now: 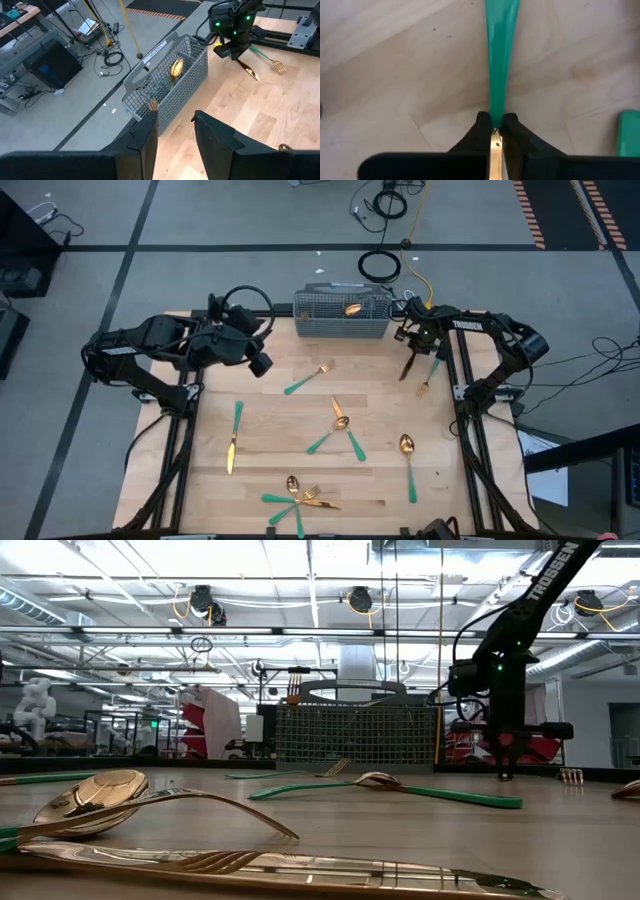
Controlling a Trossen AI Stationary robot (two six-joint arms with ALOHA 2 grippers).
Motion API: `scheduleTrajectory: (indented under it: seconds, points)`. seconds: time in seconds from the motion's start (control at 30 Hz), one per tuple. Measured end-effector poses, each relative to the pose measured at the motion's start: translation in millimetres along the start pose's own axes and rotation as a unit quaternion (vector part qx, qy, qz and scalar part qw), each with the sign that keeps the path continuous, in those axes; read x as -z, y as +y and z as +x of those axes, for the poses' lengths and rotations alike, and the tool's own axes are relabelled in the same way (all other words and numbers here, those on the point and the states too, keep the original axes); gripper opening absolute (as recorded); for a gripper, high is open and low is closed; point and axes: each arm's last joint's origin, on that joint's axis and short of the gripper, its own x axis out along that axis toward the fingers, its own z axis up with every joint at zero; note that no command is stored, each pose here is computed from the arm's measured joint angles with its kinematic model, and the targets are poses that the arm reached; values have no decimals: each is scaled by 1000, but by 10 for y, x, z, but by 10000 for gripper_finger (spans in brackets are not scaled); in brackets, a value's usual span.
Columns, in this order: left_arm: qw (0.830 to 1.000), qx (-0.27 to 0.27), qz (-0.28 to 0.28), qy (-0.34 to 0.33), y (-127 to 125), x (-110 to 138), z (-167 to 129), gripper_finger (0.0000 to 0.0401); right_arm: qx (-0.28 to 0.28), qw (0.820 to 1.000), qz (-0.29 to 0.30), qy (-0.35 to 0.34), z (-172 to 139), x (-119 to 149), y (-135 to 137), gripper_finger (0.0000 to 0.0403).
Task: Sort silverware
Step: Put the green table knife into the gray silverware basket
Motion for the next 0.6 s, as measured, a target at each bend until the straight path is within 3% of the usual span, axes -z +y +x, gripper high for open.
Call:
scheduleTrajectory:
  seconds: [0.27, 0.6]
  points:
    - [1000, 0, 0, 0, -2, 0, -1, 134, 2, 999, -43, 4, -56, 61, -13, 4]
    - [1000, 1, -1, 0, -4, 0, -2, 134, -20, 998, -56, 5, -321, 209, -77, 0]
